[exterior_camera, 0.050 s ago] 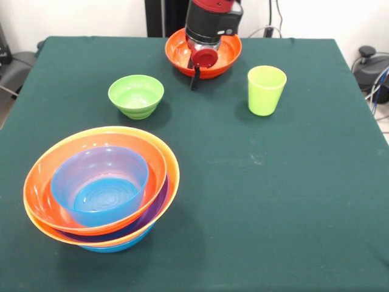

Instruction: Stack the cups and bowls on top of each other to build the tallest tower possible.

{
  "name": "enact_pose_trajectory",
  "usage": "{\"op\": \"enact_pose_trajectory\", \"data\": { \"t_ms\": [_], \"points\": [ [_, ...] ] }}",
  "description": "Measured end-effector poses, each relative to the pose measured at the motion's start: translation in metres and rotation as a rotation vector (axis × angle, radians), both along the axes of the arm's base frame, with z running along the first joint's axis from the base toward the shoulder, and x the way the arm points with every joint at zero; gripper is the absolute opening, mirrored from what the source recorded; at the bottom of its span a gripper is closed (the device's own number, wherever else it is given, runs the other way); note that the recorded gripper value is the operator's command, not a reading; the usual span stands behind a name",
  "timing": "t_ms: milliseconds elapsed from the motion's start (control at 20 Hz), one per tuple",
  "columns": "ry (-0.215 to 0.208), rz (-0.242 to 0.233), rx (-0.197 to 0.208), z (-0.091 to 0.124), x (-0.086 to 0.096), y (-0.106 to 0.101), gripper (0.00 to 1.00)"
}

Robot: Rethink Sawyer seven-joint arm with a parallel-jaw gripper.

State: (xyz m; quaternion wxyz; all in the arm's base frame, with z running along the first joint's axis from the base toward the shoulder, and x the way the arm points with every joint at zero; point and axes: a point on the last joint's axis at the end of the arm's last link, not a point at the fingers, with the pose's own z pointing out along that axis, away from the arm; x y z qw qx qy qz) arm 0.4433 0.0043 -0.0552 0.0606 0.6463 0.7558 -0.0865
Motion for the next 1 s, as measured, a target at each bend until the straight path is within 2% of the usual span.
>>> {"op": "enact_pose_trajectory", "data": {
  "t_ms": [600,650,800,1000],
  "points": [
    [0.001,0.009,-0.001,0.002,0.001,0.003,1.00],
    [0.012,0.019,-0.002,0.003,-0.002,0.007,0.00],
    [0.020,0.021,0.002,0.004,-0.003,0.010,0.00],
    [0.057,0.016,0.030,0.010,-0.004,0.016,0.00]
  ]
}}
